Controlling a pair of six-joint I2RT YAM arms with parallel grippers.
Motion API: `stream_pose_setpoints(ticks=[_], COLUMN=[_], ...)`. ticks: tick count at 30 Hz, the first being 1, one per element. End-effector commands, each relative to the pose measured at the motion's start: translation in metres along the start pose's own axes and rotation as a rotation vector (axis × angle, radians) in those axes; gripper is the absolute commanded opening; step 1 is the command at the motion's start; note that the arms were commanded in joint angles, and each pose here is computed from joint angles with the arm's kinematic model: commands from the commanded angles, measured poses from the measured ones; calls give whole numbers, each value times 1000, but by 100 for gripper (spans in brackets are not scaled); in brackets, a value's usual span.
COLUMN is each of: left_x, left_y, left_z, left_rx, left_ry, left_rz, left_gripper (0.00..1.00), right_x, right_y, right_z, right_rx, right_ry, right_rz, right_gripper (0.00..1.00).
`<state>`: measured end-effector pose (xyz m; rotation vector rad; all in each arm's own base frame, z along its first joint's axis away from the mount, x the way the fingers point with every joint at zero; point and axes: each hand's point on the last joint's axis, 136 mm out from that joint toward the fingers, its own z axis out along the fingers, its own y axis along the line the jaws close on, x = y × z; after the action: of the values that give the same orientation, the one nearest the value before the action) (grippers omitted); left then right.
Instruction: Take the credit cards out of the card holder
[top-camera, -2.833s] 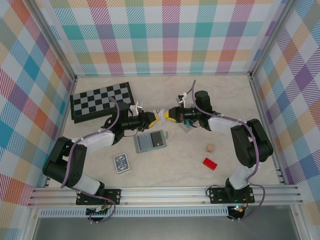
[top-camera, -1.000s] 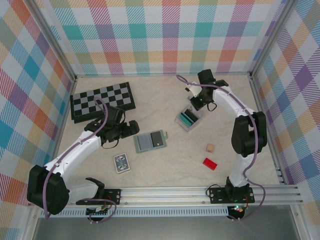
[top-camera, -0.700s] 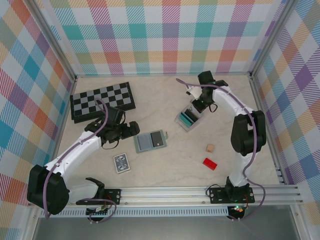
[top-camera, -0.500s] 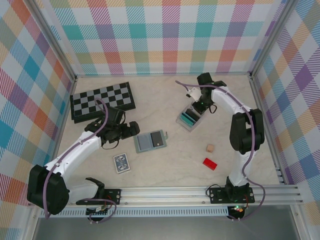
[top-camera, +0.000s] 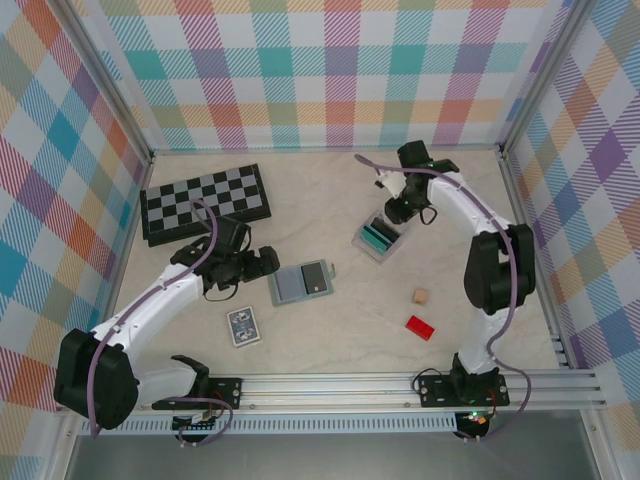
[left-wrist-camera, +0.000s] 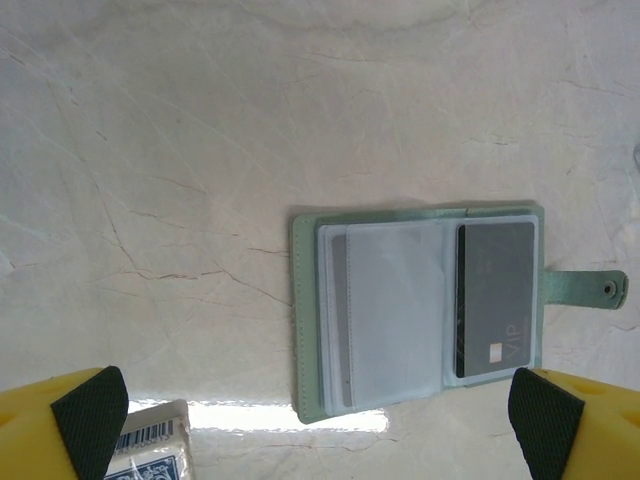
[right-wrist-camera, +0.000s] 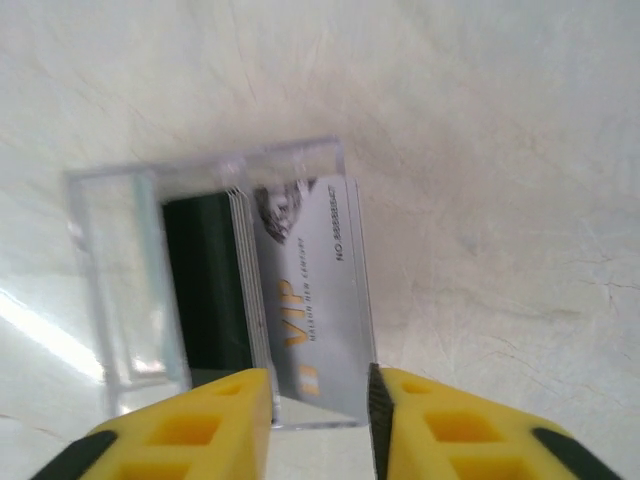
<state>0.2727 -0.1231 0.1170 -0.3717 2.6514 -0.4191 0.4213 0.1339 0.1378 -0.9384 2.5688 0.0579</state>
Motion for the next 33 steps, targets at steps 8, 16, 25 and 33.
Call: stream_pose_setpoints(ticks=[8,16,25,33], left_x=[8,14,20,29], left_y=[-30,-68,-85,-93], left_z=[19,39,68,87], left_rx=[154,305,333,336], left_ry=[96,147,180,236], left_rz=[-127,-184,-263,-287], left_gripper=[99,90,56,29], right_x=[-44,-39,-34,-17], right_y=[68,138,219,230], right_z=[-71,-46,-3,43], right_rx=[-281,-469,-510,-473], right_ry=[-282,-266,-189,-44], right_rz=[372,541,508,545], right_gripper=[46,43,39,28])
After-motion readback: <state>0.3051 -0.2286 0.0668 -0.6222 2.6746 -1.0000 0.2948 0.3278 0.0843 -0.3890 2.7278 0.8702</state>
